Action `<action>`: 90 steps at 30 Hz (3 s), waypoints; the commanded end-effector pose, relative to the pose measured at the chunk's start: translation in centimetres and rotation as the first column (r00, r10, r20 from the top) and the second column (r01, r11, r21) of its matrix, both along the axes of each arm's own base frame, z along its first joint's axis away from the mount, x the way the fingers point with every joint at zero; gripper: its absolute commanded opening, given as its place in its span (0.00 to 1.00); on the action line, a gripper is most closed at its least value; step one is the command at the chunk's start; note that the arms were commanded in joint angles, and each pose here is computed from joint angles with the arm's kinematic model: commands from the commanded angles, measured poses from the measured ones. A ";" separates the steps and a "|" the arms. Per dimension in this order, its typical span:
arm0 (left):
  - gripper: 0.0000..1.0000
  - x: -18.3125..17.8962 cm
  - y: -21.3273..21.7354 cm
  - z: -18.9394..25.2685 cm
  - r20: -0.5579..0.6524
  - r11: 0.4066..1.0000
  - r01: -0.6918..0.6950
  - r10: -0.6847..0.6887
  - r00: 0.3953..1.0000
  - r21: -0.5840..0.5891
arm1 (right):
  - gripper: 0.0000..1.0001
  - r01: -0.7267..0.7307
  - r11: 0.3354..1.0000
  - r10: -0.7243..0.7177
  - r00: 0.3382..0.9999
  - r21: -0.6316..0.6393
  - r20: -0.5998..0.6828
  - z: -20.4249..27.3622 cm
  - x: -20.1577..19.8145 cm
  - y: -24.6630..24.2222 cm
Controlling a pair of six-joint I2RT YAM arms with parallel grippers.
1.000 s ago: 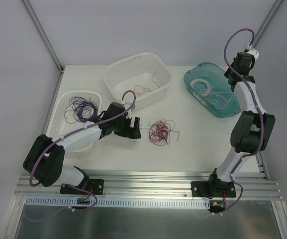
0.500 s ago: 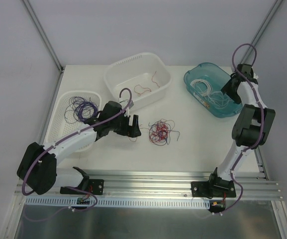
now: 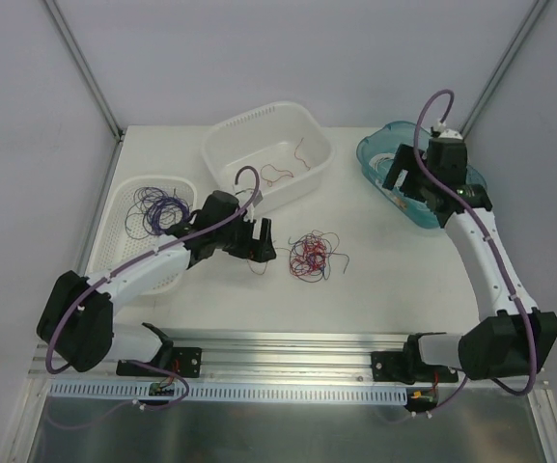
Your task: Untangle the cables
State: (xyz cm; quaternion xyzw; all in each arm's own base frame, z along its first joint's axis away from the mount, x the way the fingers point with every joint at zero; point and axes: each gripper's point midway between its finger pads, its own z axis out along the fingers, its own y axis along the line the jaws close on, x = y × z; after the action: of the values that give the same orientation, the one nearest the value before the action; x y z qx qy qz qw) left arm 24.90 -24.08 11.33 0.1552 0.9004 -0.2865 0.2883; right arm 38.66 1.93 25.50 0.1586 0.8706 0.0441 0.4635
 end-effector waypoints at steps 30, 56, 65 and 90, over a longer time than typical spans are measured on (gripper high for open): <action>0.30 4.7 -4.7 -5.9 -0.301 0.887 -0.453 0.459 0.836 0.091 | 1.00 -0.438 0.889 0.455 0.877 0.130 -0.156 -15.2 -10.7 17.0; 0.74 4.6 -4.3 -2.7 -0.488 0.632 -0.775 0.677 0.551 0.001 | 1.00 -0.442 0.889 0.455 0.882 0.121 -0.120 -14.1 -11.3 17.0; 0.66 6.0 -6.1 -4.3 -0.528 0.534 -0.843 0.735 0.426 0.063 | 1.00 -0.446 0.887 0.459 0.880 0.122 -0.120 -14.6 -11.9 16.7; 0.00 1.6 -3.2 0.7 -0.361 0.789 -0.614 0.563 0.744 -0.034 | 0.99 -0.398 0.903 0.427 0.872 0.160 -0.240 -17.6 -9.2 20.9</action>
State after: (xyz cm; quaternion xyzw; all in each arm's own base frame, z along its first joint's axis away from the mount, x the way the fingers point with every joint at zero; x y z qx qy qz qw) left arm 27.76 -27.44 9.20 -0.2916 0.9041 -0.2449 0.1938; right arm 28.33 21.76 7.43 -0.0263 0.9378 0.1646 0.3046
